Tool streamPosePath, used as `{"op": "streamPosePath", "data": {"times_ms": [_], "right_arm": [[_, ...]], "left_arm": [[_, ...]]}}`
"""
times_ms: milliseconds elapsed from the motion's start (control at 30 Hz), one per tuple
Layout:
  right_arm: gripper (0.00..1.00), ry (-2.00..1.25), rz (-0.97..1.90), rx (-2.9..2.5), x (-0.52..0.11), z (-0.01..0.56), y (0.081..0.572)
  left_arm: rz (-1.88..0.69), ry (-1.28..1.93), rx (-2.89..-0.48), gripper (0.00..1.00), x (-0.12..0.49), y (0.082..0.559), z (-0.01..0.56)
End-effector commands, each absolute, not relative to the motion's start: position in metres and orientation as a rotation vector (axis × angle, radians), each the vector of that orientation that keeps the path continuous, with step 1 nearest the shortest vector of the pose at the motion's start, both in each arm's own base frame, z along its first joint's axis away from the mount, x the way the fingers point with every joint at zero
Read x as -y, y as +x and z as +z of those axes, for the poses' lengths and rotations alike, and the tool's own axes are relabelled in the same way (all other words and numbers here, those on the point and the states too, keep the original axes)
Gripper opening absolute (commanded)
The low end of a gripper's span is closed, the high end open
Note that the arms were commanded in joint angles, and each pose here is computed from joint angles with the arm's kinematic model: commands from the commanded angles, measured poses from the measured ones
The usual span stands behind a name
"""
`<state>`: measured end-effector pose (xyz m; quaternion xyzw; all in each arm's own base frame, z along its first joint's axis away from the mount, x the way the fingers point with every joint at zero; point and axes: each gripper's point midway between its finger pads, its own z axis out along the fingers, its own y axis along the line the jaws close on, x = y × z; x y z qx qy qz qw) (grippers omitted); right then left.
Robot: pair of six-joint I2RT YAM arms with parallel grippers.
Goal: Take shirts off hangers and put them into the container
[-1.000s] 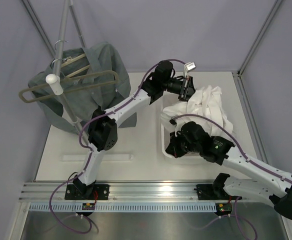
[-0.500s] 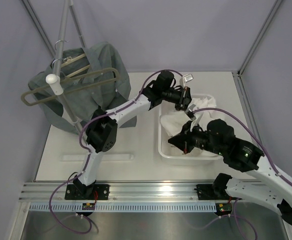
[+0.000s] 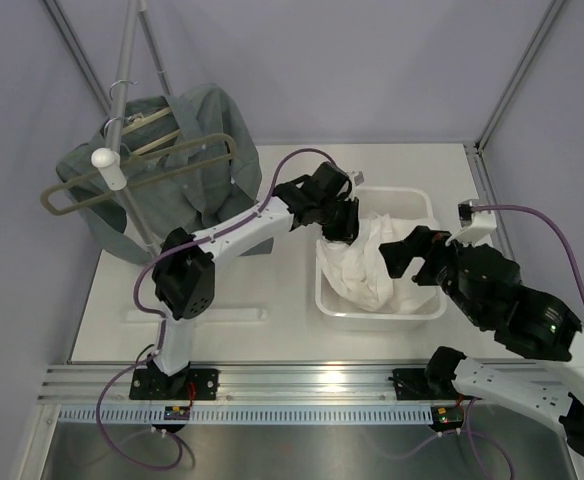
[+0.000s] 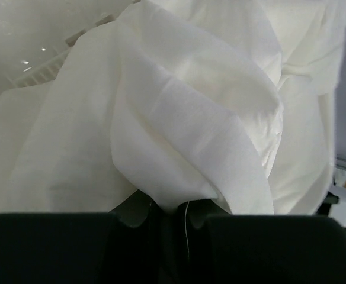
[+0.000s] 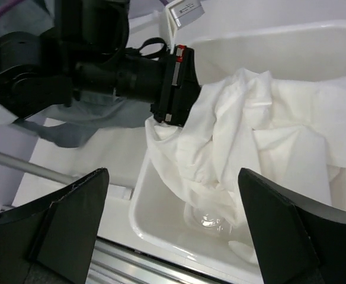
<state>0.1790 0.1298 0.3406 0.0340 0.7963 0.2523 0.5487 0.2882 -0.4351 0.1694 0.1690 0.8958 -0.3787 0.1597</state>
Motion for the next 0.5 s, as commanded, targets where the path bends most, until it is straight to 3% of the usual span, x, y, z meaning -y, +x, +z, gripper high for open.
{"op": "streamPosePath", "data": {"times_ms": [0,200,333,467], "right_arm": [[0.99,0.259,0.394,-1.97,-0.119,0.299,0.199],[0.99,0.278,0.336,-2.034,-0.119,0.271,0.226],[0.98,0.289,0.302,-2.057,-0.113,0.259,0.238],[0.98,0.299,0.27,-2.03,-0.106,0.265,0.24]], "left_arm": [[-0.632,0.469,-2.688,0.01,0.404,0.3,0.117],[-0.394,0.394,-2.756,0.0,0.383,0.313,0.075],[-0.192,0.336,-2.737,0.11,0.362,0.327,0.065],[-0.059,0.324,-2.711,0.1,0.353,0.34,0.062]]}}
